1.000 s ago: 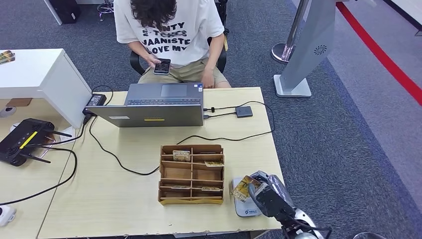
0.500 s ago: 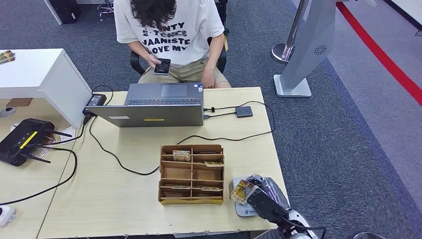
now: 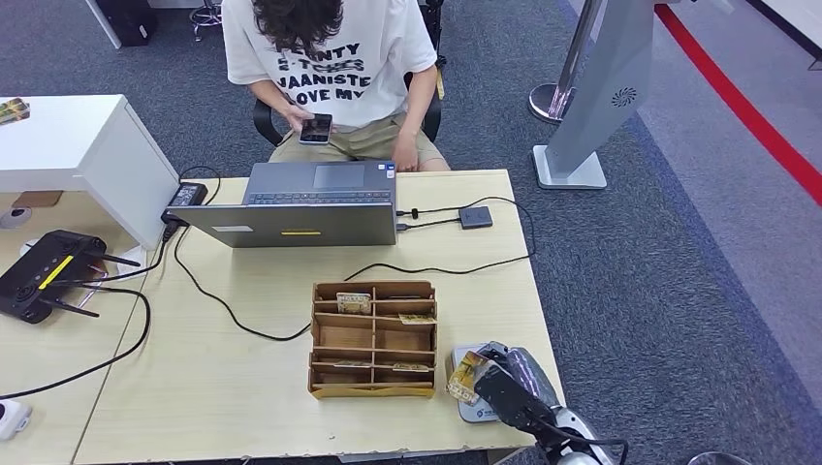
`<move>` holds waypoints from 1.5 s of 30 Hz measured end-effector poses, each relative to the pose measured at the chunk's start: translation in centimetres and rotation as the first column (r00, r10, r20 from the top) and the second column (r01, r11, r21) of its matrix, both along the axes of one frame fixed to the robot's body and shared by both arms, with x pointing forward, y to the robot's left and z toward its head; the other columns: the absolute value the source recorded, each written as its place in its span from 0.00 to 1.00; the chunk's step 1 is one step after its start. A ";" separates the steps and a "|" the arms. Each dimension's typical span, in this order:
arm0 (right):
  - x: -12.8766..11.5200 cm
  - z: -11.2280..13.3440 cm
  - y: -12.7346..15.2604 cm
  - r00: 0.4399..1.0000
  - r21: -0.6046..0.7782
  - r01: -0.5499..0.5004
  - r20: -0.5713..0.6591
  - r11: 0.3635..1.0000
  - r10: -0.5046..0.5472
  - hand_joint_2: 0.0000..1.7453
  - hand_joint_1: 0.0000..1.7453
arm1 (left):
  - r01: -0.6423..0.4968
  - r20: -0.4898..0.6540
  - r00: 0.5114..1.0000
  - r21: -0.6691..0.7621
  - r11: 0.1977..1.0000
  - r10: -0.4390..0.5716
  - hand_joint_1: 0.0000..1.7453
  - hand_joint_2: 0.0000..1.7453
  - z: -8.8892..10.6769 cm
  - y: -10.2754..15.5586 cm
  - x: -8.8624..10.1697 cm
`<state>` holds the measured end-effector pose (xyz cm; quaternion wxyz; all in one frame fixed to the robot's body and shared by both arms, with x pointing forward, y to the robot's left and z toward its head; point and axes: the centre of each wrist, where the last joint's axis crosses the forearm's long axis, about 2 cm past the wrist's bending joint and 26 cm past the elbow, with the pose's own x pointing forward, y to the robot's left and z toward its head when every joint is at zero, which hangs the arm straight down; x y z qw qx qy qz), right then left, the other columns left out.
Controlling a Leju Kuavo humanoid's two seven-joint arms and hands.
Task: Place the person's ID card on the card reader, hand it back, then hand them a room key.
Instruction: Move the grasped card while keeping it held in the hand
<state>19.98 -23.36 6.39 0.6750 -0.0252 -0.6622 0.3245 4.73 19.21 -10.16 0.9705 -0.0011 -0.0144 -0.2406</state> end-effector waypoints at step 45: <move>0.1 -1.0 1.2 0.998 -0.303 0.051 0.058 0.952 -0.035 1.00 1.00 | 0.026 -0.011 1.000 -0.006 1.000 -0.026 0.00 0.00 0.0 0.0 0.1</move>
